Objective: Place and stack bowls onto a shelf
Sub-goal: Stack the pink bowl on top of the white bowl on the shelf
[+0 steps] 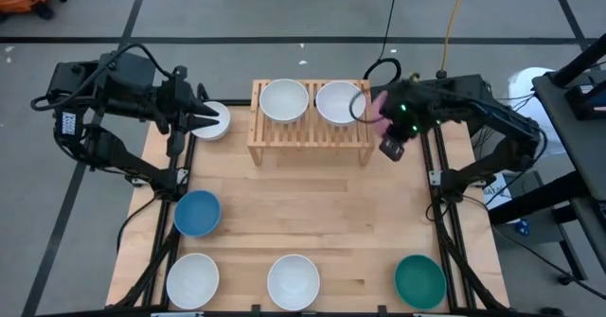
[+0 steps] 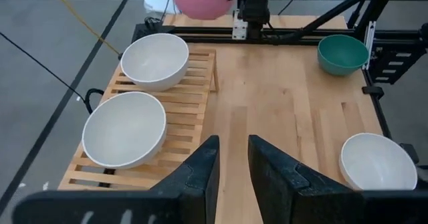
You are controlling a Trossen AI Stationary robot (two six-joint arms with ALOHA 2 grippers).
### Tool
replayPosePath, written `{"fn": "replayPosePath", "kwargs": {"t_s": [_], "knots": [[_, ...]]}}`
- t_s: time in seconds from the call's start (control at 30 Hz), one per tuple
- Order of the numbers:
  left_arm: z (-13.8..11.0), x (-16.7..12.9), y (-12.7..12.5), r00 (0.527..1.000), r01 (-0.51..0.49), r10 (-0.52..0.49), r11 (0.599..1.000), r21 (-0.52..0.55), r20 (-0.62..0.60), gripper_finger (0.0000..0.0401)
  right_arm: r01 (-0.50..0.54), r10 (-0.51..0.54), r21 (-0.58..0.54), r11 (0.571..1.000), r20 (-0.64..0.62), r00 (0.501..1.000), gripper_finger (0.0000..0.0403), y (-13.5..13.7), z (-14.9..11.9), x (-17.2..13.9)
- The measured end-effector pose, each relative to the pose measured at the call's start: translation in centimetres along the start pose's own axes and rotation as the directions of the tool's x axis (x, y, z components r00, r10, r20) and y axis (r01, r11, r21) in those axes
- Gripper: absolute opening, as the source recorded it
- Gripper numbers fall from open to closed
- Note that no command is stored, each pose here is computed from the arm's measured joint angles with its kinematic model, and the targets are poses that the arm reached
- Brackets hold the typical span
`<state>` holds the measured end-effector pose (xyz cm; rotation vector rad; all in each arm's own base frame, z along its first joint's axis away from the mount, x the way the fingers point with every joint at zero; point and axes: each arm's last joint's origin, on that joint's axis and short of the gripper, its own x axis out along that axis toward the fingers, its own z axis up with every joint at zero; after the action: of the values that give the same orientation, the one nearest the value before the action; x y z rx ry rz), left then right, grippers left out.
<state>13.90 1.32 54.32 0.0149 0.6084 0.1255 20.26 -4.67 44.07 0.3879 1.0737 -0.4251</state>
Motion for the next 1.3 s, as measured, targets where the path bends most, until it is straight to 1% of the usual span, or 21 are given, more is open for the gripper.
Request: {"fn": "replayPosePath", "kwargs": {"t_s": [0.13, 0.27, 0.4, 0.63, 0.9, 1.3], "knots": [[0.0, 0.0, 0.0, 1.0, 0.0, 0.0, 0.999, -0.035, 0.0, 0.0086, -0.001, 0.005, -0.071, 0.998, 0.058, 0.998, 0.0, -0.2, 2.4, -0.7], [0.0, 0.0, 0.0, 1.0, 0.0, 0.0, 0.998, -0.066, 0.0, 0.0086, -0.029, 0.037, -0.092, 0.995, 0.083, 0.996, 0.0, -0.7, 4.5, -0.7], [0.0, 0.0, 0.0, 1.0, 0.0, 0.0, 0.996, -0.087, 0.0, 0.0086, -0.052, 0.061, -0.14, 0.989, 0.058, 0.996, 0.0, -1.3, 6.5, 0.7], [0.0, 0.0, 0.0, 1.0, 0.0, 0.0, 0.996, -0.087, 0.0, 0.0086, -0.024, 0.024, -0.196, 0.98, -0.003, 1.0, 0.0, -2.4, 8.9, 3.9], [0.0, 0.0, 0.0, 1.0, 0.0, 0.0, 0.996, -0.086, 0.0, 0.0086, -0.015, 0.004, -0.223, 0.975, -0.046, 0.999, 0.0, -3.3, 10.4, 6.1], [0.0, 0.0, 0.0, 1.0, -0.001, 0.001, 0.996, -0.084, 0.0, 0.0086, -0.024, -0.004, -0.254, 0.967, -0.108, 0.994, 0.0, -3.8, 11.4, 8.8]]}}
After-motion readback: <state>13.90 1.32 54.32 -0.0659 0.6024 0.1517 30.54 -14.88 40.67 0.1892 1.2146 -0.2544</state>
